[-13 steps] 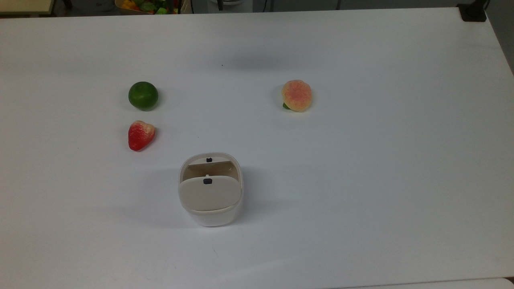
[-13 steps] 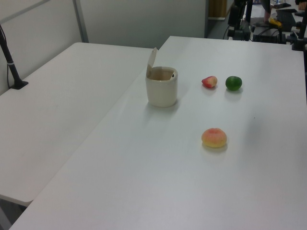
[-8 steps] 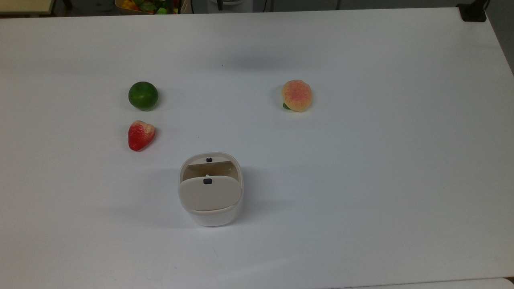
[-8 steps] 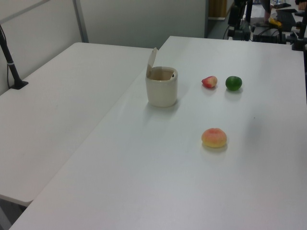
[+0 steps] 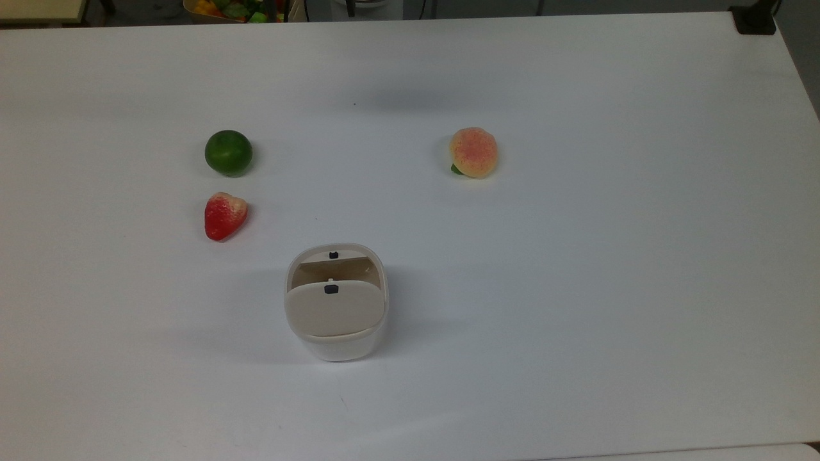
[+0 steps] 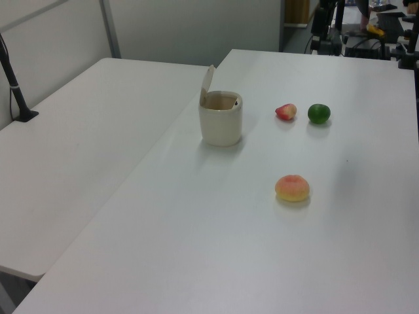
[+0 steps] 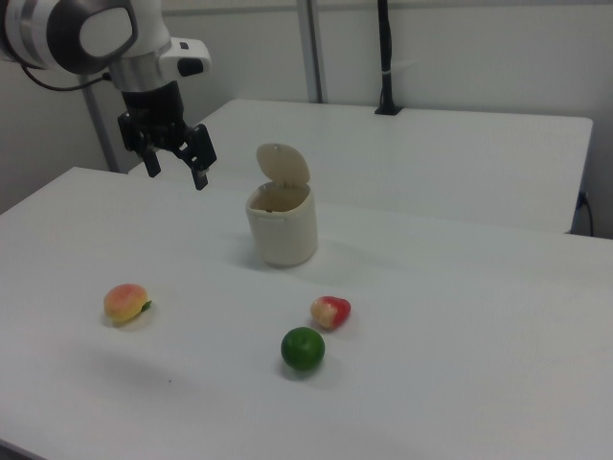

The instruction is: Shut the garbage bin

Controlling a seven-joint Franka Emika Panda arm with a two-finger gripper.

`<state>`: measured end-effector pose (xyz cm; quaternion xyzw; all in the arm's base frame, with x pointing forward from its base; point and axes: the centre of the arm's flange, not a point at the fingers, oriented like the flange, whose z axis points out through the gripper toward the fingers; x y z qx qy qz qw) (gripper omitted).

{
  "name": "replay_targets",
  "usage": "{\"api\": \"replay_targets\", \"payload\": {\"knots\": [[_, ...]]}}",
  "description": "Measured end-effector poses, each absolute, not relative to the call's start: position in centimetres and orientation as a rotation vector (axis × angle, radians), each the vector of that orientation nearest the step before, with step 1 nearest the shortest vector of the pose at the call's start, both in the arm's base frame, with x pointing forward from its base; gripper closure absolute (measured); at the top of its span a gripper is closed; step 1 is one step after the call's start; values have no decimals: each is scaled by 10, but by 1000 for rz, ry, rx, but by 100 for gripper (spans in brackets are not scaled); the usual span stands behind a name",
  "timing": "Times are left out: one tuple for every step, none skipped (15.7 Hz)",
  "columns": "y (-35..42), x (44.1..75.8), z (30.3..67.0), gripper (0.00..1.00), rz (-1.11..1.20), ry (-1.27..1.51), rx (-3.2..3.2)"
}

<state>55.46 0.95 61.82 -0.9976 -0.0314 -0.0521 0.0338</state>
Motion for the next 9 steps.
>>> {"api": "replay_targets", "payload": {"knots": [[10, 555, 618, 3, -161, -97, -3068], [10, 555, 618, 4, -162, -100, -3068], [9, 555, 618, 10, -163, -107, -3068], [9, 555, 618, 16, -163, -119, -3068], [9, 555, 618, 16, -164, -144, -3068], [9, 555, 618, 23, -165, -166, -3068], [9, 555, 618, 34, -165, -176, -3067], [9, 555, 618, 37, -166, -178, -3067], [9, 555, 618, 38, -167, -180, -3067]]}}
